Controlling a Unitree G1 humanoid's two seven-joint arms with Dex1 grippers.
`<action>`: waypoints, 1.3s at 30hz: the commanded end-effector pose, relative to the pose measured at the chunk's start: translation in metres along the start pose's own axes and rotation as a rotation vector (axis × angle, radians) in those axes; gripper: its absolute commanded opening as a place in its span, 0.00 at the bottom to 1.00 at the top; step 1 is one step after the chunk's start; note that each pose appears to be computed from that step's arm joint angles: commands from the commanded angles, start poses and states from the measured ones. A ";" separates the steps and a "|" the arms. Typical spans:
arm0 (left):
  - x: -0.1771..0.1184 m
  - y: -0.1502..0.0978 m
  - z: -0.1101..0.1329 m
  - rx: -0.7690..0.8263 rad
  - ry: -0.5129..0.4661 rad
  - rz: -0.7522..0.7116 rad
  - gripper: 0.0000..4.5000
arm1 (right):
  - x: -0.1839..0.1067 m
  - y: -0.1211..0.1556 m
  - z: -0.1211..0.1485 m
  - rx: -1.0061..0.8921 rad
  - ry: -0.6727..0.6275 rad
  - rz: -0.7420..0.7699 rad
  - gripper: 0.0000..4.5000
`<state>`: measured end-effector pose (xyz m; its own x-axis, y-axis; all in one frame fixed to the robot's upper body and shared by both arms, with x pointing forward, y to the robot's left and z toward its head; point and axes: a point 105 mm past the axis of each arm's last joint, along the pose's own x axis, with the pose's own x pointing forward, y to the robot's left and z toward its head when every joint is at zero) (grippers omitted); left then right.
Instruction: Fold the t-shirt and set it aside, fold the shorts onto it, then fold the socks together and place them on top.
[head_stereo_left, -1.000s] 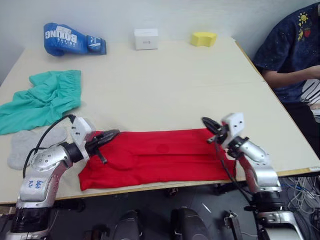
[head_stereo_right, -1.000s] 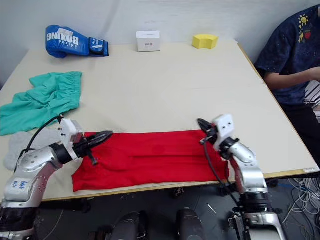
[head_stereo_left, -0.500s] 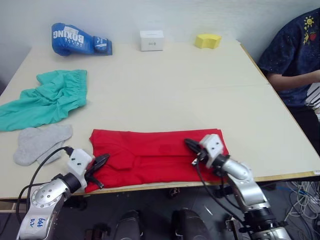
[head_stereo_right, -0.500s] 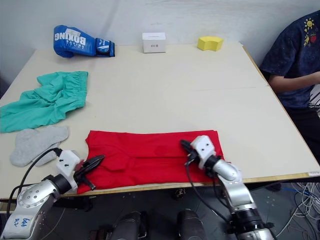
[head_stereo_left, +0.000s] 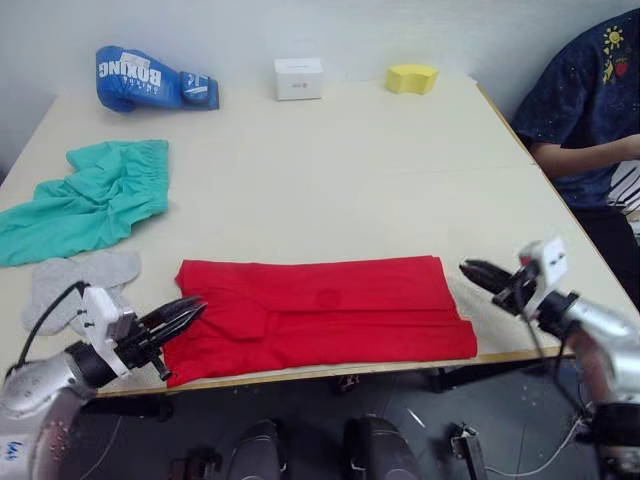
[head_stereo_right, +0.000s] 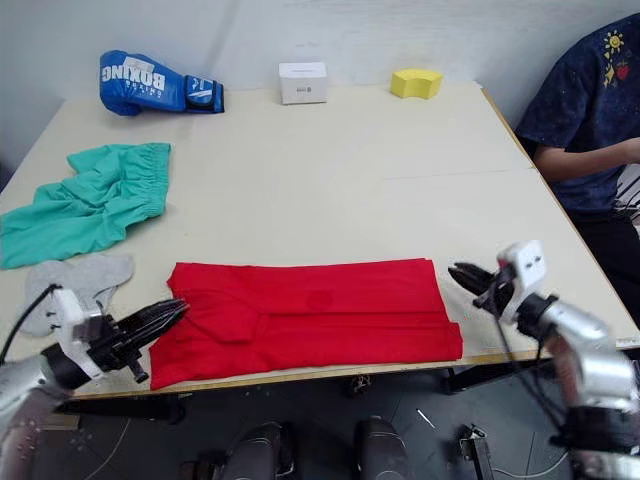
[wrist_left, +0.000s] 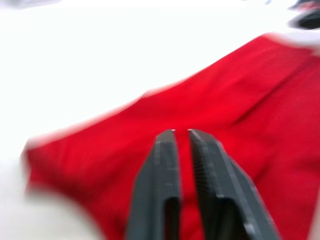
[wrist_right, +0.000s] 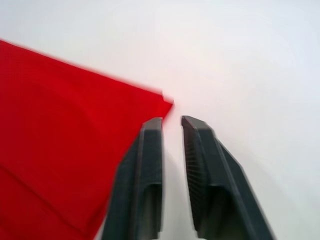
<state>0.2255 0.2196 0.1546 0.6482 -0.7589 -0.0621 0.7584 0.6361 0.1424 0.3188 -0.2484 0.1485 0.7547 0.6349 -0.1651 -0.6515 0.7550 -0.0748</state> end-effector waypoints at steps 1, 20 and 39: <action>0.007 -0.009 0.017 0.029 -0.017 -0.115 0.41 | 0.001 0.003 0.005 -0.040 0.088 0.145 0.45; 0.038 -0.035 0.032 0.033 -0.051 -0.278 1.00 | 0.071 -0.002 -0.013 -0.136 0.453 0.530 0.63; 0.046 0.001 0.032 0.050 -0.174 0.046 1.00 | 0.132 -0.040 0.060 -0.551 0.204 0.000 0.01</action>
<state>0.2522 0.1759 0.1766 0.6315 -0.7697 0.0936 0.7550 0.6379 0.1522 0.4446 -0.1846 0.1691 0.7229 0.5506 -0.4174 -0.6861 0.5008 -0.5277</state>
